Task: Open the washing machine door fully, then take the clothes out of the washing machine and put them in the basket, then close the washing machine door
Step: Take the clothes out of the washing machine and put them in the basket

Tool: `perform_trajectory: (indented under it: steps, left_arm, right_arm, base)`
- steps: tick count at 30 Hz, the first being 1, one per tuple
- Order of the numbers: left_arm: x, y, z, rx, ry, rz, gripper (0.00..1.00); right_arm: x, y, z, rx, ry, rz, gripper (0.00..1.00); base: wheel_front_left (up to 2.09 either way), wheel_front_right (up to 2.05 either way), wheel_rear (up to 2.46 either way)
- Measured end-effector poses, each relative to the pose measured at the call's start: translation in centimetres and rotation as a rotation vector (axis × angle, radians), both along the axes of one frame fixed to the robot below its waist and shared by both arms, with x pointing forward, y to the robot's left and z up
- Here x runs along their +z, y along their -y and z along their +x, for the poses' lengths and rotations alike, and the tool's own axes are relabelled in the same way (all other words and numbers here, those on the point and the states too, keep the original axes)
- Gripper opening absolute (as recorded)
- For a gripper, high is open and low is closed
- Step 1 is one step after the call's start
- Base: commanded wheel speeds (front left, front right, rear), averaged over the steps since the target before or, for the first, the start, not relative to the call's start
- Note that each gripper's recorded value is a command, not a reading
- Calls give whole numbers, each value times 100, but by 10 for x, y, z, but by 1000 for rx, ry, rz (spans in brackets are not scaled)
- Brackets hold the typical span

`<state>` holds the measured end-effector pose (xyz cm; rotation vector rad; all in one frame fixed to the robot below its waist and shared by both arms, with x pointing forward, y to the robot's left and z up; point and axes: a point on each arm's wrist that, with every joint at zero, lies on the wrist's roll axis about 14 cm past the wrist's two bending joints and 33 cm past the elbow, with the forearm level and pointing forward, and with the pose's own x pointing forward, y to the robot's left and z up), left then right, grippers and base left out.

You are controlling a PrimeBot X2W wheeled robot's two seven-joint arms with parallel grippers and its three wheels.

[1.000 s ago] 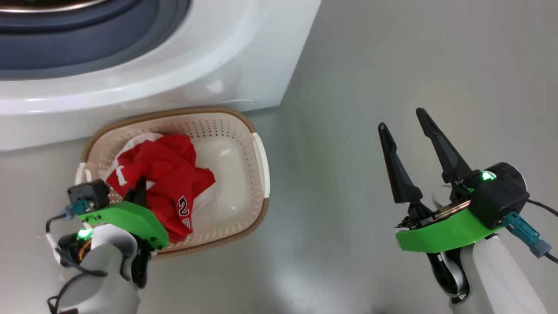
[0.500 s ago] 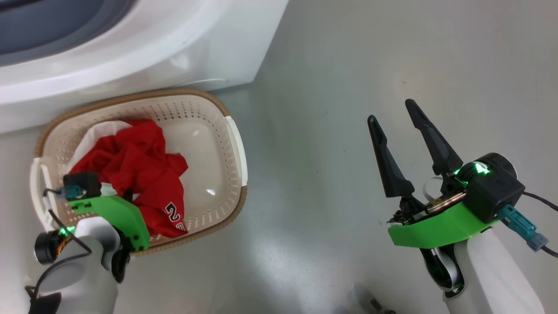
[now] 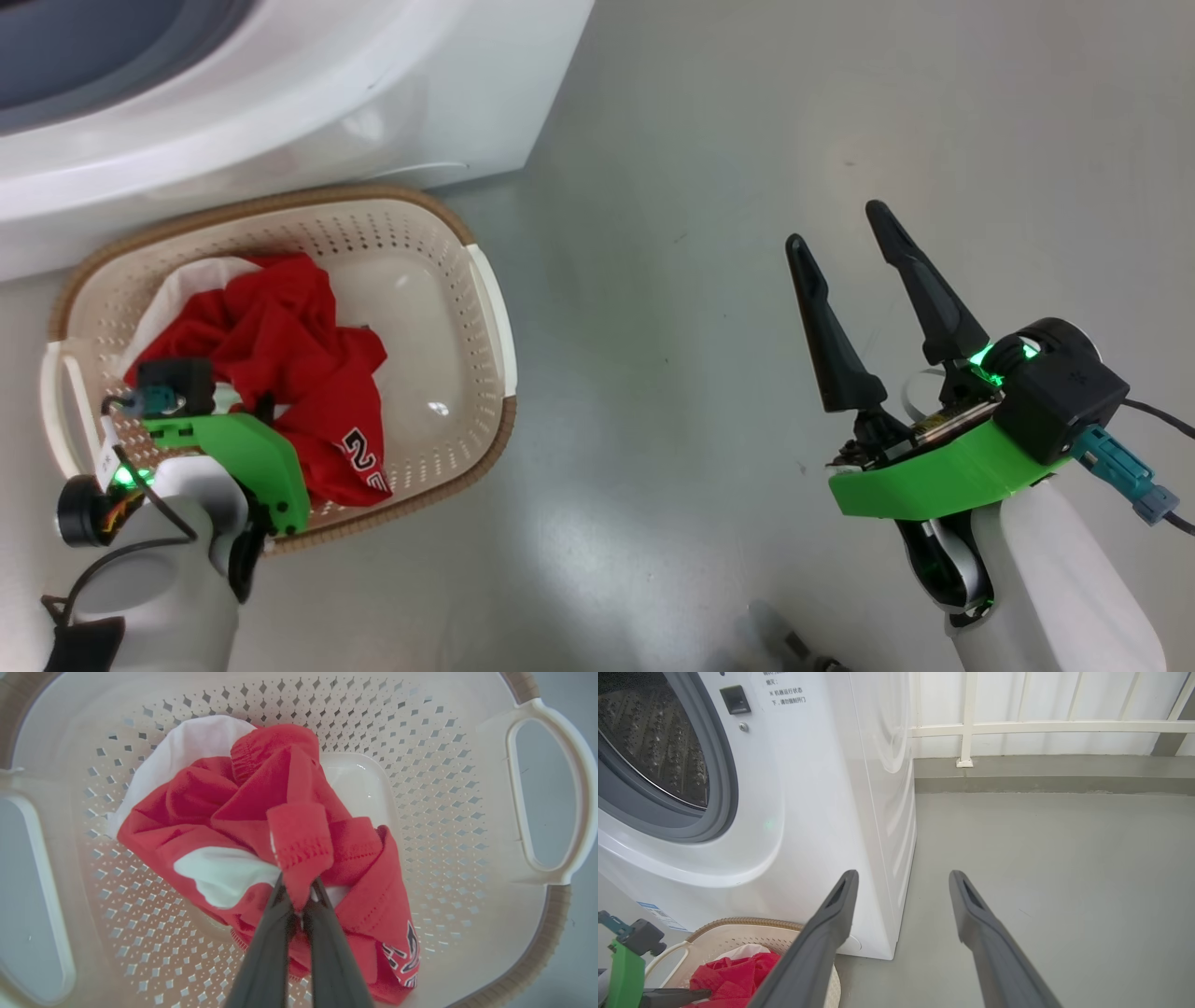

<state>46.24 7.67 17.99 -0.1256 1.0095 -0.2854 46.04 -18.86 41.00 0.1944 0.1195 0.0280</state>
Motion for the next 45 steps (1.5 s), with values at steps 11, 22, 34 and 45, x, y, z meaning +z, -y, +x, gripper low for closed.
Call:
perform_trajectory:
  steps: [11,22,34,45]
  left_arm:
    - [49,10,23,110,183,-90,100]
    - [132,11,51,167,451,-200,100]
    - [228,-7,39,230,764,-235,100]
    - [281,-31,23,294,925,-208,100]
  right_arm:
    - [20,-3,0,6,46,1,100]
    - [43,-8,-9,15,96,4,100]
    - [71,-13,-19,34,160,-45,100]
    - [85,-7,-34,16,190,-69,100]
  base:
    - [0,0,0]
    - [0,0,0]
    - [0,0,0]
    - [0,0,0]
